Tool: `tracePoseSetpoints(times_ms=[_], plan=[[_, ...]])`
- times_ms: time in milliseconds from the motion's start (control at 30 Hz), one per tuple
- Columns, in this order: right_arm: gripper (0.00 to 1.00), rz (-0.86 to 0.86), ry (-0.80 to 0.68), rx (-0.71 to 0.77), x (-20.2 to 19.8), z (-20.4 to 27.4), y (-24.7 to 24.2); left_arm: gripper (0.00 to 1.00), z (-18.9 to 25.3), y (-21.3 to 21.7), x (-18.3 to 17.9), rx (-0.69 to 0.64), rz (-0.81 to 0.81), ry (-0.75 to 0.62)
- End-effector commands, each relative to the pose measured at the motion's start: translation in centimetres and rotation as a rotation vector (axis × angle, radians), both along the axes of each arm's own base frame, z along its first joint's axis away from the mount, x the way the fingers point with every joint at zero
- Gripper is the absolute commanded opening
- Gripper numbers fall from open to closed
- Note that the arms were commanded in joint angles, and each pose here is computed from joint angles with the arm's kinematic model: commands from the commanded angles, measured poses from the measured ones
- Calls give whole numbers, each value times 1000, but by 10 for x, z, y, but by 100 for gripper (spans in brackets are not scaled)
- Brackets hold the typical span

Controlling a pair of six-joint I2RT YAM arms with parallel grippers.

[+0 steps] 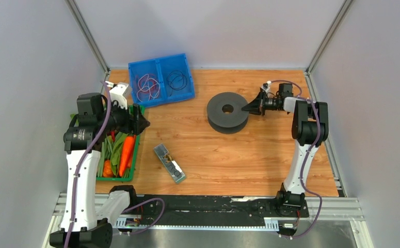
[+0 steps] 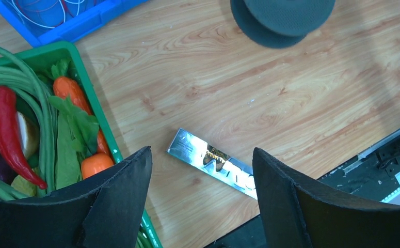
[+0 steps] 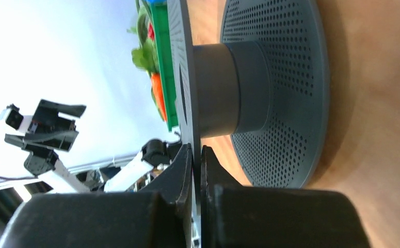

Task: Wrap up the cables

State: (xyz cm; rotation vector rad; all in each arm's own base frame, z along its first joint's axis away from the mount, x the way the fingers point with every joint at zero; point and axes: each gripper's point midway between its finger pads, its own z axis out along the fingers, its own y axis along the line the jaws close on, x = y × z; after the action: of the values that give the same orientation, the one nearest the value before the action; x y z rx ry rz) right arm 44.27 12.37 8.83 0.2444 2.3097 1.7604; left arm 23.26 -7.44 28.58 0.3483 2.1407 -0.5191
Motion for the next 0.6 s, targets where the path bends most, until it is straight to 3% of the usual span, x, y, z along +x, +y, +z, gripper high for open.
tracePoseSetpoints(times_ms=[0, 167, 400, 433, 467, 533, 567], plan=[[0, 75, 2, -26, -47, -10, 29, 79, 4, -3, 4, -28, -2, -37], [0, 179, 15, -34, -100, -23, 58, 78, -6, -4, 5, -48, 9, -17], [0, 319, 14, -44, -143, -25, 83, 78, -13, -2, 10, -42, 20, 17], [4, 326, 13, -52, -147, -24, 84, 78, -14, -1, 11, -37, 27, 19], [14, 323, 11, -64, -148, -24, 83, 78, -14, 1, 13, -30, 37, 21], [63, 312, 7, -99, -147, -25, 81, 78, -14, 5, 18, -32, 71, 32], [78, 309, 2, -122, -147, -24, 80, 78, -12, 6, 21, -26, 77, 29]])
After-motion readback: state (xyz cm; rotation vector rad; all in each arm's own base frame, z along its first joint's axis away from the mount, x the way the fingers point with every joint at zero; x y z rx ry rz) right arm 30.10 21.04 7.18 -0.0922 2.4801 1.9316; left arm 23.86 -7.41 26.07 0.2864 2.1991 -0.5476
